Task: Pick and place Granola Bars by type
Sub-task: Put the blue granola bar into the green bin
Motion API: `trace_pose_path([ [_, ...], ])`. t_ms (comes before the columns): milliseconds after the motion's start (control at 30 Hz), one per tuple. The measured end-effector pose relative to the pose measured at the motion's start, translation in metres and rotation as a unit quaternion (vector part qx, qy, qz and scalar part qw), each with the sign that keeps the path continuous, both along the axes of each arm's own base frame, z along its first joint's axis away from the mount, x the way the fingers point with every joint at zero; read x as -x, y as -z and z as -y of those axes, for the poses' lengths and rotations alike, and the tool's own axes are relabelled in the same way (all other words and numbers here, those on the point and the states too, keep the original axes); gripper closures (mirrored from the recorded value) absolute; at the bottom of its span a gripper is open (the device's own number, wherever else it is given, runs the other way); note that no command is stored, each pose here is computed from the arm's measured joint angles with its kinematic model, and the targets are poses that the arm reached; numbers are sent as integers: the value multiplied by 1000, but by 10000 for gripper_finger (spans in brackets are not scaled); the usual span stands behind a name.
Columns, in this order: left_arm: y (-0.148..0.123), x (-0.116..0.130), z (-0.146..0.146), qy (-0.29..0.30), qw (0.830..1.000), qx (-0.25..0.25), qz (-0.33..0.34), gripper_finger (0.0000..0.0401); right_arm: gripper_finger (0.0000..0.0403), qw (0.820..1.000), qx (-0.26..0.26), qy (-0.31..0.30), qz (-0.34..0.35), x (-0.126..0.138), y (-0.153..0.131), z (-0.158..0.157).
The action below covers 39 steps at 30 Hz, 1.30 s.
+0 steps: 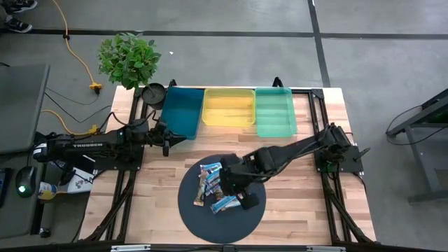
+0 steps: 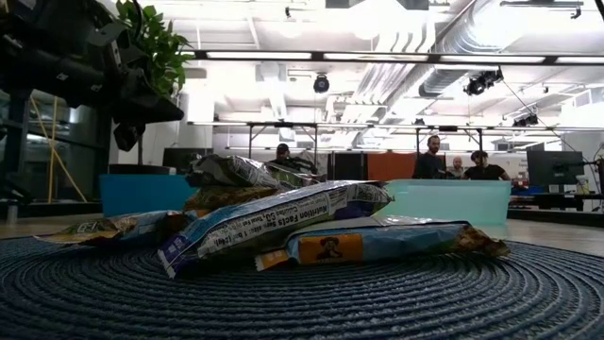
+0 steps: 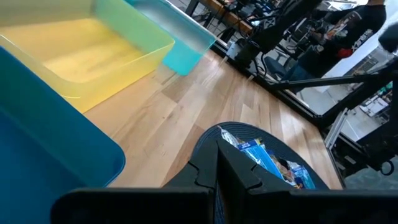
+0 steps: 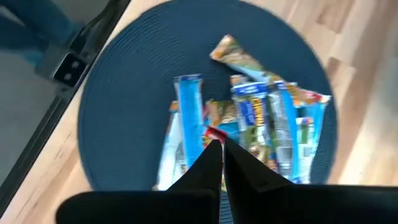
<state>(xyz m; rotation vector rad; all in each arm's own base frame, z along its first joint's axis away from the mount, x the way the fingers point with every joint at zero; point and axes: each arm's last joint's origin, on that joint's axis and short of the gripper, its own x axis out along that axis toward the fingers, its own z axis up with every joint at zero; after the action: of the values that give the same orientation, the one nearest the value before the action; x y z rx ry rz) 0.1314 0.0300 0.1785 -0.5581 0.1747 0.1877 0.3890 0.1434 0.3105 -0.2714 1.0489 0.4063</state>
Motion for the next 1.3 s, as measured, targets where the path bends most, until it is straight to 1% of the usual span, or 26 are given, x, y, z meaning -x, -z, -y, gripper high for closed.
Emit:
trace_pose_path([
  [233,1,0,0,2,1000,5,-3,401,402,1000,-9,-6,-7,7,16,-24],
  [333,1,0,0,2,1000,5,-3,401,402,1000,-2,-11,0,9,30,-33],
  [433,1,0,0,2,1000,5,-4,401,395,1000,3,-8,-9,11,46,-35],
  [500,1,0,0,2,1000,5,-3,401,380,1000,-5,12,-20,12,55,-34],
  [600,1,0,0,2,1000,5,-3,401,346,999,2,27,-32,14,63,-32],
  [700,1,0,0,2,1000,5,-3,401,309,999,4,32,-26,12,69,-29],
  [833,1,0,0,2,1000,5,-3,401,263,999,-20,26,-10,6,69,-25],
  [900,0,0,0,2,1000,5,-2,401,244,1000,-19,17,-5,4,69,-23],
  [967,0,0,0,2,1000,5,-2,401,227,1000,-17,20,3,2,69,-20],
  [1067,1,0,0,2,1000,5,-3,401,209,999,-19,29,9,-2,69,-15],
  [1133,1,0,0,1,1000,5,-2,401,202,999,-23,24,12,-5,72,-14],
  [1233,1,0,-1,-16,1000,1,-4,401,197,999,-32,6,7,-12,84,-15],
  [1300,1,0,-1,-21,1000,0,-4,401,197,1000,-29,-6,-3,-16,95,-17],
])
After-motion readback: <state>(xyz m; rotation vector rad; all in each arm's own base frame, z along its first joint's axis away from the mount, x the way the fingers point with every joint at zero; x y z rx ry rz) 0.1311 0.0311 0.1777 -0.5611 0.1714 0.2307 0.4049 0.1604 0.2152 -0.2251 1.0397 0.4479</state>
